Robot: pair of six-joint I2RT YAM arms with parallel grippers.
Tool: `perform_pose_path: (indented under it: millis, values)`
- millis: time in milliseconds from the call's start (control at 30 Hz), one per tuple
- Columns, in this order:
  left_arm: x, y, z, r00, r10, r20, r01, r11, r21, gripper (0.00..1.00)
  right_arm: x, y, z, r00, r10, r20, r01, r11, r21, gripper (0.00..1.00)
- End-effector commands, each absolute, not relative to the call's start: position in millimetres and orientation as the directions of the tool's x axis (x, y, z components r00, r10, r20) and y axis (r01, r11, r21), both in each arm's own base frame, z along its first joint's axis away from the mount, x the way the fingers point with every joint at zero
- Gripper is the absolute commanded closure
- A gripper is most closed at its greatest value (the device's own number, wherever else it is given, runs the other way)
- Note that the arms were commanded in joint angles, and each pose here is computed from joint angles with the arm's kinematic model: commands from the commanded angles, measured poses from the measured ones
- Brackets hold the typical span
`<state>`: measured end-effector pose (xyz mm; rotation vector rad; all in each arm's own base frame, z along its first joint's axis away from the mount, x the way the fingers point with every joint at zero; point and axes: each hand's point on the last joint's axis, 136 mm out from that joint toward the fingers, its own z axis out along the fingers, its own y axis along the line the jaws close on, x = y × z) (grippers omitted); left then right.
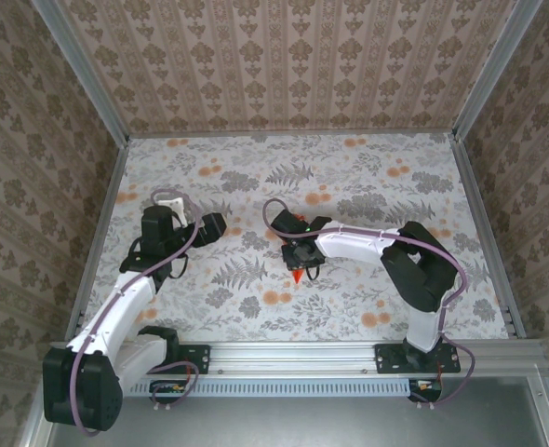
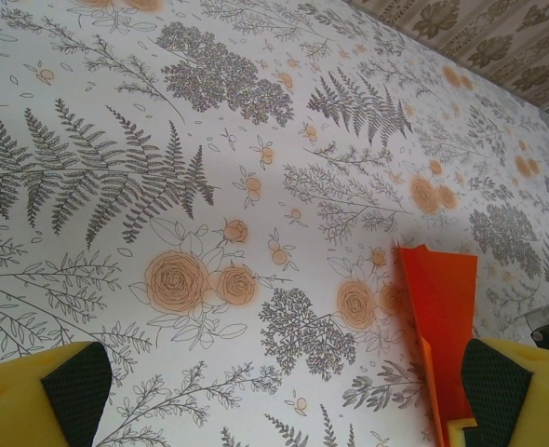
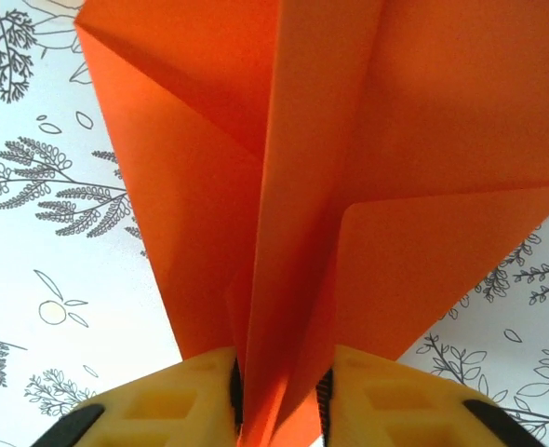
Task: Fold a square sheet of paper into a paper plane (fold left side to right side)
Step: Pick up the paper plane at the center of the table, then place the paper plane at the top-center of the table.
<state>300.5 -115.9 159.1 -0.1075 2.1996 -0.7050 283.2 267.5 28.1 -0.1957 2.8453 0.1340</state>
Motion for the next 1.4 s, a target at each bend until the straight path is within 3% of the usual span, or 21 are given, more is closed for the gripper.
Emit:
perform_pose_path:
  millis: [0, 167, 233, 767, 1000, 1367]
  values:
    - [296, -114, 156, -0.687, -0.304, -0.660, 0.137, 0.838, -0.528, 0.00, 291, 271, 31, -0.951, -0.103, -0.293, -0.134, 0.987, 0.087, 0.78]
    - [295, -113, 158, -0.685, -0.303, -0.663, 0.139, 0.839, -0.527, 0.00, 297, 267, 40, -0.950, -0.076, -0.303, -0.116, 0.986, 0.117, 0.97]
    - [294, -113, 160, -0.684, -0.298, -0.666, 0.144, 0.840, -0.524, 0.00, 303, 263, 44, -0.951, -0.057, -0.303, -0.102, 0.986, 0.134, 1.00]
    - [290, -115, 166, -0.684, -0.265, -0.679, 0.184, 0.838, -0.513, 0.00, 424, 189, 48, -0.953, 0.062, -0.296, 0.042, 0.996, 0.073, 0.97]
    - [291, -114, 165, -0.689, -0.260, -0.677, 0.182, 0.842, -0.508, 0.00, 436, 181, 36, -0.965, 0.032, -0.261, 0.019, 0.998, 0.053, 0.95]
    - [292, -118, 166, -0.698, -0.264, -0.666, 0.185, 0.831, -0.524, 0.00, 437, 186, 21, -0.976, 0.009, -0.219, -0.003, 0.999, 0.054, 0.79]
